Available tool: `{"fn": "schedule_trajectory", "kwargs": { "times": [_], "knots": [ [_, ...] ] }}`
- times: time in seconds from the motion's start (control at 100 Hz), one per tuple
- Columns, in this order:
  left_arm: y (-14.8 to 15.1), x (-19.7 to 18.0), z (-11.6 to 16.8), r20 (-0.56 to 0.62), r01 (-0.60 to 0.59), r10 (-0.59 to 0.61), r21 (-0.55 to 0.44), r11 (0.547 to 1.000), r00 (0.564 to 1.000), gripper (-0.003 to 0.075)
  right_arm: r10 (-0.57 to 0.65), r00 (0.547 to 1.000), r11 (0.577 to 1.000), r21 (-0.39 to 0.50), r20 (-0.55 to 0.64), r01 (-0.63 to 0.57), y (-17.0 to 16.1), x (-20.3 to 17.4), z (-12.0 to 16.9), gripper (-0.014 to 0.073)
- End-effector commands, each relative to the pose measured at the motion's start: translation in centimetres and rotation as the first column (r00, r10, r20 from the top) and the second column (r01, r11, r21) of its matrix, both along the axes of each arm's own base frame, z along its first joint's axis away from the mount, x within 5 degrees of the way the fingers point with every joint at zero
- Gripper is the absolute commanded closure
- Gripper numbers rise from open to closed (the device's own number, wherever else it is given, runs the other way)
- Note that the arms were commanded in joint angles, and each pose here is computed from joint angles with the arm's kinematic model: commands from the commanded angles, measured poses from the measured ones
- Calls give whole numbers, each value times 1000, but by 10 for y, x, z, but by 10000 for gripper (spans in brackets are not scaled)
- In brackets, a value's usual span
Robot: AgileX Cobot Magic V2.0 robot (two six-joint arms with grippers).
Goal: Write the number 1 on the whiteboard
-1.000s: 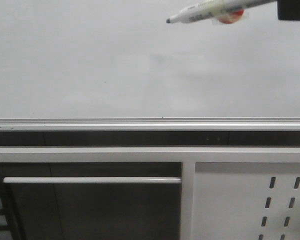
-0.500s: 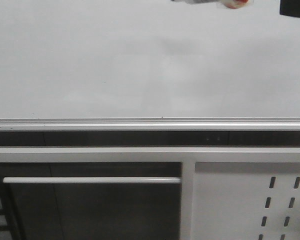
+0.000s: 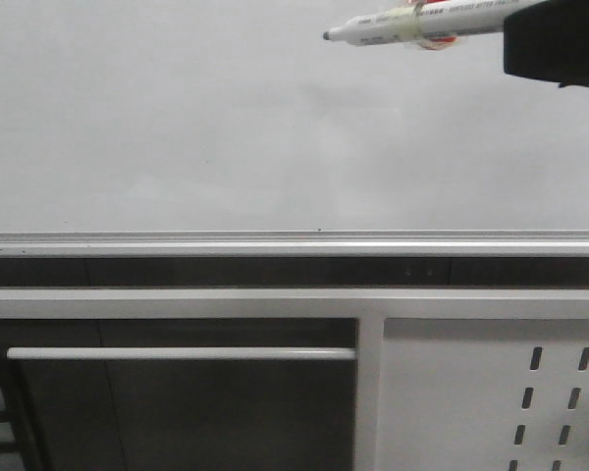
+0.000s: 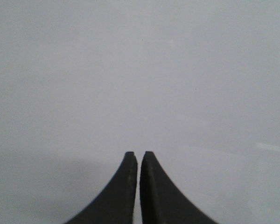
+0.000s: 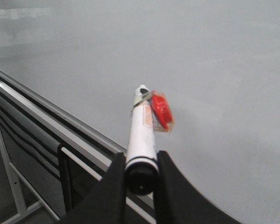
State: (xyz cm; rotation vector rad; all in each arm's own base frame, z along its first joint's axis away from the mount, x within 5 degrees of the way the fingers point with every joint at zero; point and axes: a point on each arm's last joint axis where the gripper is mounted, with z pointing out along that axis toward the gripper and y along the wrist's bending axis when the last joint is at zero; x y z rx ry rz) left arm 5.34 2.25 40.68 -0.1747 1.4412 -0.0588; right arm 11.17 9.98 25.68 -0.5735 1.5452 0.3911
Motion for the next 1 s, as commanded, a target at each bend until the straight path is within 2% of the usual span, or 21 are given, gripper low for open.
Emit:
{"fn": "schedule_trajectory", "kwargs": {
  "times": [0.0, 0.56, 0.99],
  "knots": [
    [-2, -2, 11, 54, 21, -22, 6, 1000, 998, 739, -27, 995, 999, 30, 97, 24, 1, 3, 16, 645],
    [-2, -2, 11, 55, 26, -27, 3, 1000, 998, 739, -117, 981, 993, 31, 155, 114, 4, 16, 14, 645],
    [-2, -2, 11, 55, 26, -27, 3, 1000, 998, 739, -135, 975, 990, -10, 178, 139, 12, 24, 8, 645]
  ]
}}
